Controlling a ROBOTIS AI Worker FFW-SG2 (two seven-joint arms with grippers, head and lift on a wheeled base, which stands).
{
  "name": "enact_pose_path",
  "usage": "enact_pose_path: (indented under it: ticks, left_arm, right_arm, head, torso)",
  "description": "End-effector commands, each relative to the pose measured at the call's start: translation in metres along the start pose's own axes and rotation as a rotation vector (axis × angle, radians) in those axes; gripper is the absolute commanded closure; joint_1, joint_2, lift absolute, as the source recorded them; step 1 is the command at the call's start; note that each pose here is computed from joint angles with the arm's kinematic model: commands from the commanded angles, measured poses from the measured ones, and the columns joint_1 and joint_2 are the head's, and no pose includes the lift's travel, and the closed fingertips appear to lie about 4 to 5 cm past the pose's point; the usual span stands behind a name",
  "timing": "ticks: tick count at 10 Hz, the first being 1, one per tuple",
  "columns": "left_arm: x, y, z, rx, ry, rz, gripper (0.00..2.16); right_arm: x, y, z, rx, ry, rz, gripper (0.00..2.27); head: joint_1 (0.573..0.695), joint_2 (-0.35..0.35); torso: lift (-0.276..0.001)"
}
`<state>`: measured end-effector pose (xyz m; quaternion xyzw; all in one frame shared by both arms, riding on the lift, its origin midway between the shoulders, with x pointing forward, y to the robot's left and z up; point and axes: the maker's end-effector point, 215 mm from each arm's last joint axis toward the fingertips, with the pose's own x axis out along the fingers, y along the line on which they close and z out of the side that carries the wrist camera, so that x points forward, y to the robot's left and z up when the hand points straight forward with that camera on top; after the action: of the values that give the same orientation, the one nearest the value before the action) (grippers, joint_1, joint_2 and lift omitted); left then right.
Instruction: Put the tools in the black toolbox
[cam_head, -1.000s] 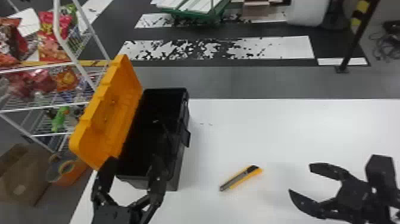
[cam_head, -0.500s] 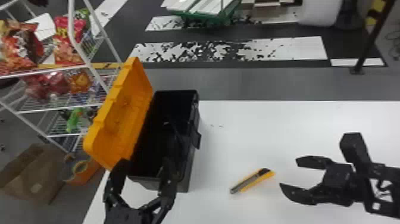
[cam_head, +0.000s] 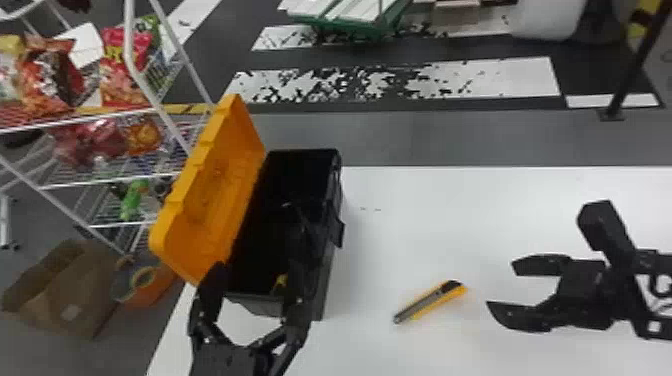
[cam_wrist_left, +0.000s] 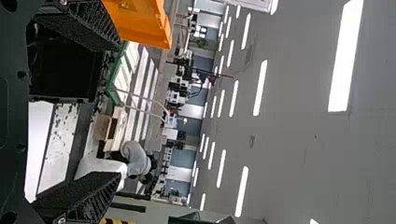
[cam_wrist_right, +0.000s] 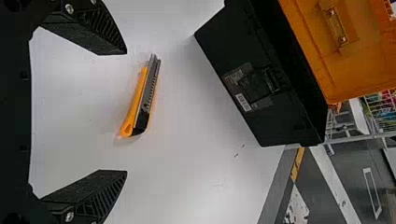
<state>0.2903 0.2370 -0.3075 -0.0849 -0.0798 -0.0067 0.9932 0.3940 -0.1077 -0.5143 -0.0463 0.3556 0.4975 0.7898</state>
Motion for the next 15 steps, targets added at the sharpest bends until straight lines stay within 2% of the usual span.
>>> enact_pose_path:
  ticks: [1,4,6,8,11,15]
  left_arm:
    - [0.004,-0.017,0.0,0.002,-0.011,-0.023,0.04]
    - [-0.001,-0.038,0.001,-0.009,-0.027,-0.031,0.04]
    - [-0.007,-0.044,0.01,-0.018,-0.056,-0.033,0.04]
    - [-0.008,-0.045,0.013,-0.018,-0.064,-0.03,0.04]
    - [-0.008,-0.044,0.013,-0.016,-0.064,-0.033,0.04]
    - [-0.005,-0.041,0.009,-0.014,-0.059,-0.03,0.04]
  right_arm:
    - [-0.007,-0.002,-0.014,0.033,0.055,-0.004,0.1]
    - [-0.01,0.0,-0.006,0.033,0.126,0.018,0.1]
    - [-0.008,0.004,-0.003,0.042,0.158,0.029,0.1]
    - [0.006,0.02,0.001,0.018,0.175,0.059,0.1]
    - [0.046,0.049,0.011,-0.021,0.19,0.106,0.11]
    - [0.083,0.052,0.02,-0.054,0.248,0.099,0.11]
  head:
    - [0.695,0.217]
    - [0.695,0.157]
    - [0.695,0.143]
    - [0.695,0.145]
    - [0.695,0.216]
    - [0.695,0.299]
  torso:
    - [-0.039]
    - [-0.039]
    - [-0.039]
    - [-0.039]
    - [-0.039]
    - [-0.039]
